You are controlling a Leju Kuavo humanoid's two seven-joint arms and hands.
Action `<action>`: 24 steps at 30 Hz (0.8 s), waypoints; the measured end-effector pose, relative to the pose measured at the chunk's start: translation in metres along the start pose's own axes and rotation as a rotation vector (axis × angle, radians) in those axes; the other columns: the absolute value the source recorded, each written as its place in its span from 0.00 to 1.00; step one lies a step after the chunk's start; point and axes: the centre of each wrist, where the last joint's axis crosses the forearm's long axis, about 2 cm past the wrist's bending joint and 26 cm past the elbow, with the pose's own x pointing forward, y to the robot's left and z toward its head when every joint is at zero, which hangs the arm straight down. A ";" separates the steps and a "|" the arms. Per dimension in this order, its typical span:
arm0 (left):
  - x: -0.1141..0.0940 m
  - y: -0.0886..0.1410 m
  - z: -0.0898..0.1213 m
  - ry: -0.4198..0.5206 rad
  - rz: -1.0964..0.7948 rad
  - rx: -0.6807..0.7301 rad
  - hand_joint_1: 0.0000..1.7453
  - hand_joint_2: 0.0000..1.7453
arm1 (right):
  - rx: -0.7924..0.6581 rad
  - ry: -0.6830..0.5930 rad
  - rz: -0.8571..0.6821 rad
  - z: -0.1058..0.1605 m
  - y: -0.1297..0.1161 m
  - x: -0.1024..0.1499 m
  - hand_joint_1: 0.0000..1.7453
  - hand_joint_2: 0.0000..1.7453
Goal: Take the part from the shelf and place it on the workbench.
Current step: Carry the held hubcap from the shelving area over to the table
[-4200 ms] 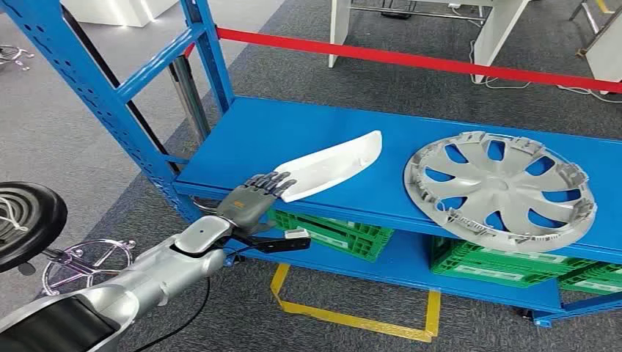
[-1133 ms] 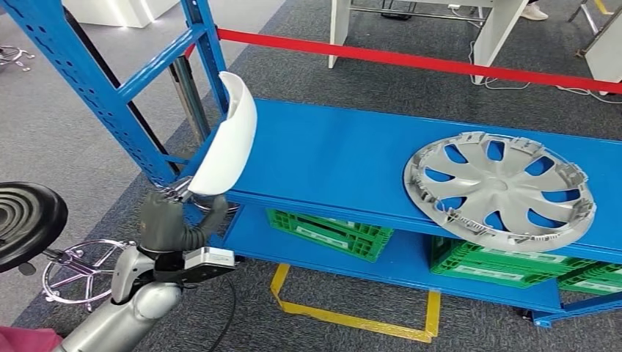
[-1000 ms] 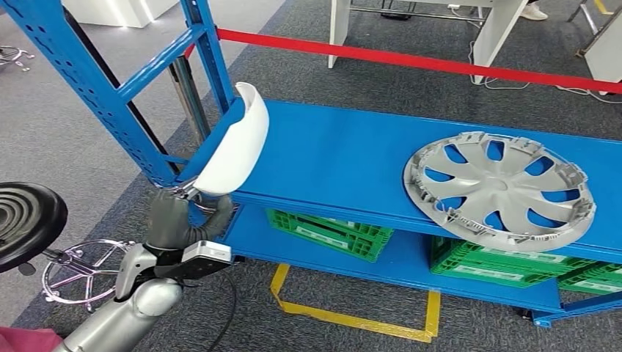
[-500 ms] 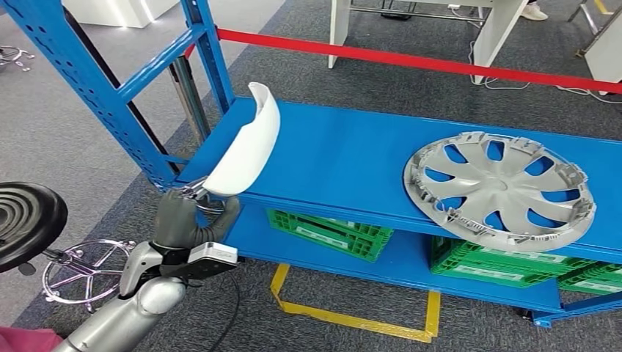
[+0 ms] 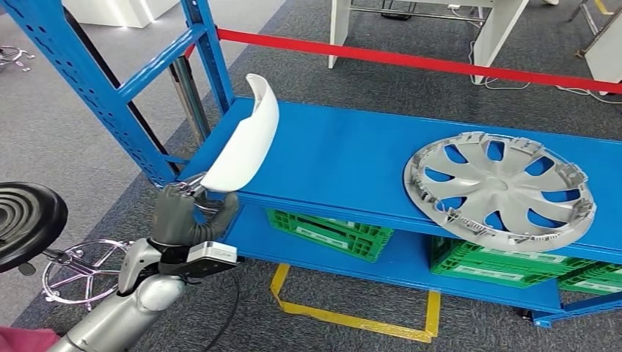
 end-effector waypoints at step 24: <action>0.000 0.002 -0.009 -0.019 -0.029 -0.010 1.00 1.00 | 0.011 -0.002 -0.011 0.000 0.006 0.006 0.00 0.00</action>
